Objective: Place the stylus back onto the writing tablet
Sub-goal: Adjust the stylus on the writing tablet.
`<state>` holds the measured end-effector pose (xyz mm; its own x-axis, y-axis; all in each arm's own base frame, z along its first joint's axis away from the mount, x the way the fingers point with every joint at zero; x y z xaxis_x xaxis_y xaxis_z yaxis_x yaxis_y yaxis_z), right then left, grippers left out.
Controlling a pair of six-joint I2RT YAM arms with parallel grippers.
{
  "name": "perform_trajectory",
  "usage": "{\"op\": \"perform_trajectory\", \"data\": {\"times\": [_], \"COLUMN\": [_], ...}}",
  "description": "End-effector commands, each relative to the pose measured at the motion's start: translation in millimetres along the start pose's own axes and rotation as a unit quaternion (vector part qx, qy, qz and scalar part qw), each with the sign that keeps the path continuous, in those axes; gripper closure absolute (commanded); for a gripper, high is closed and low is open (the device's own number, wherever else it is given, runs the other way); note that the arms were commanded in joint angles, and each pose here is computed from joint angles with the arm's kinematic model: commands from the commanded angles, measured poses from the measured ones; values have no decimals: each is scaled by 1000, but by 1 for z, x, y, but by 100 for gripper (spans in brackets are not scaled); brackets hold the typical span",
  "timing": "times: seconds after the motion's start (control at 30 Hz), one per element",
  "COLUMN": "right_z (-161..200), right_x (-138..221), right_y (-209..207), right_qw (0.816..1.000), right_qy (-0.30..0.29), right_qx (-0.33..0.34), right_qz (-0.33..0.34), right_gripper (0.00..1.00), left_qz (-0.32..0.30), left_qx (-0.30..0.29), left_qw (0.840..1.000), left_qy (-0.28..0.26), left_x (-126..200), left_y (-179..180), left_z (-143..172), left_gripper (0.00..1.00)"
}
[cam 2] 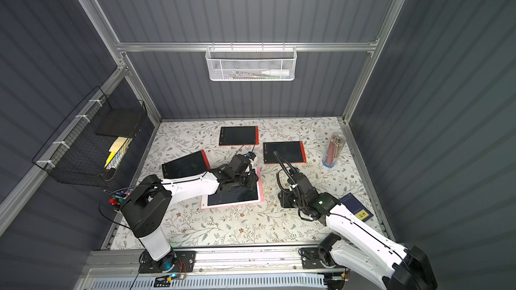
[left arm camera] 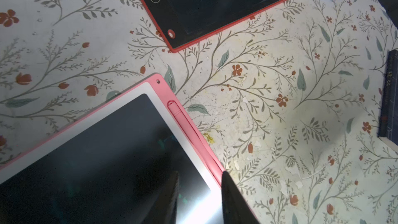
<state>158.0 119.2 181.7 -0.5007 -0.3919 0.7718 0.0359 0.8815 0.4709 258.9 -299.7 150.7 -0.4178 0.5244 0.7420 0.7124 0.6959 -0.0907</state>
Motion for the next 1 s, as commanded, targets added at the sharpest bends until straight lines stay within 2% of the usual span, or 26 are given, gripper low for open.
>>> {"op": "perform_trajectory", "data": {"times": [0.0,0.13,0.27,0.4,0.5,0.63,0.97], "right_z": [4,2,-1,-7,-12,-18,-21], "right_x": [0,4,6,12,18,20,16], "right_y": [-4,-4,-2,2,5,8,7], "right_qw": [1000,1000,999,998,997,995,995], "right_qy": [-9,-19,-32,-49,-65,-85,-79], "right_qx": [1,6,9,23,47,59,56], "right_qz": [-14,-20,-21,-20,-16,-14,7], "right_gripper": [52,42,20,6,2,1,1], "left_qz": [-7,-17,-39,-61,-79,-68,-95], "left_qx": [-16,-46,-65,-74,-72,-82,-81], "left_qw": [1000,999,997,994,993,992,986], "left_qy": [4,19,32,47,49,64,107], "left_x": [-4,-12,-21,-33,-39,-46,-61], "left_y": [-6,-9,-6,-2,0,-2,4], "left_z": [-4,2,3,4,2,2,17], "left_gripper": [63,59,59,59,60,60,60]}}
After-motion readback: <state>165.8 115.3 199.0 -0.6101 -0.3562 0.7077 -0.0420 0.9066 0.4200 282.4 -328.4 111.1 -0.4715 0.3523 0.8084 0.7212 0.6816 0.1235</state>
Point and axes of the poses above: each gripper's point midway between its finger pads, its own x axis back along the fingers, its own y axis along the line the jaws close on, z = x × y, the point moved 10 cm from there along x, back along the fingers, and after that the axes turned 13 degrees about -x, right-handed, at the moved point
